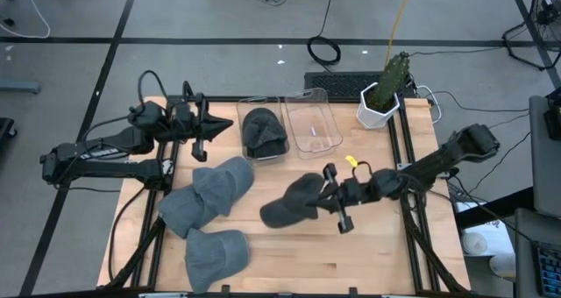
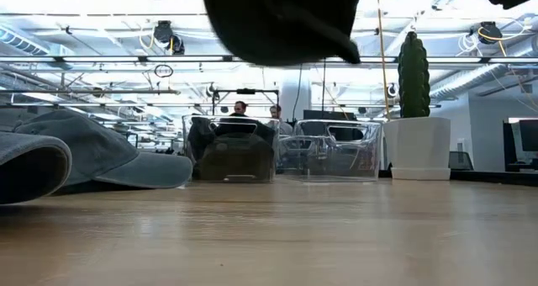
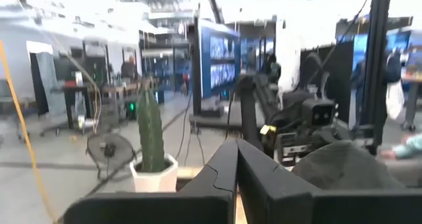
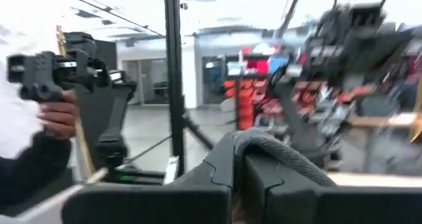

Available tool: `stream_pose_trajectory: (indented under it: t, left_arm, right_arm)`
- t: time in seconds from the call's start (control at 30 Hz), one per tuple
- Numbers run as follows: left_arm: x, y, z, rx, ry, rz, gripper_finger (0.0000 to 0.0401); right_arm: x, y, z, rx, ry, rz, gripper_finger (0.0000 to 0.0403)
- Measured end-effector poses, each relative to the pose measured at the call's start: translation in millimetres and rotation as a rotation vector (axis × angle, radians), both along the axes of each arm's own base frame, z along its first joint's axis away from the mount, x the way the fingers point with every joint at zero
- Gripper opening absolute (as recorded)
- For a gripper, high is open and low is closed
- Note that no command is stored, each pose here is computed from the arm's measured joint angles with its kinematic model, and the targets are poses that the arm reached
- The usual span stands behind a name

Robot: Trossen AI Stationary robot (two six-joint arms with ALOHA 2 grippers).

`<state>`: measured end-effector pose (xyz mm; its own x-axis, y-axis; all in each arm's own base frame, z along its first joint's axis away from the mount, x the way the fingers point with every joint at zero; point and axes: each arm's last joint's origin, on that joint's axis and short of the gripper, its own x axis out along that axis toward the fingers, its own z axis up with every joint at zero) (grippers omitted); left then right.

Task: Pick & Place hat
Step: Put the black cap into the left transparent bin

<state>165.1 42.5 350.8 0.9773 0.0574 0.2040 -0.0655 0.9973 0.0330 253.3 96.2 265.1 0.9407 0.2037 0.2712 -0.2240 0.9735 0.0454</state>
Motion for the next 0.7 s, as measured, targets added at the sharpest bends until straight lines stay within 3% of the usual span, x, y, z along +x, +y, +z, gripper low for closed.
stream_pose_trajectory:
  t: [0.4,0.7]
  left_arm:
    - [-1,1,4,-0.122,-0.054,0.004,0.0008]
    - [20,8,-12,-0.362,0.035,-0.008,0.0008]
  right_arm:
    - [-11,-56,32,-0.227,-0.138,-0.267,0.0]
    - [-6,-87,33,-0.456,-0.124,-0.341,0.0]
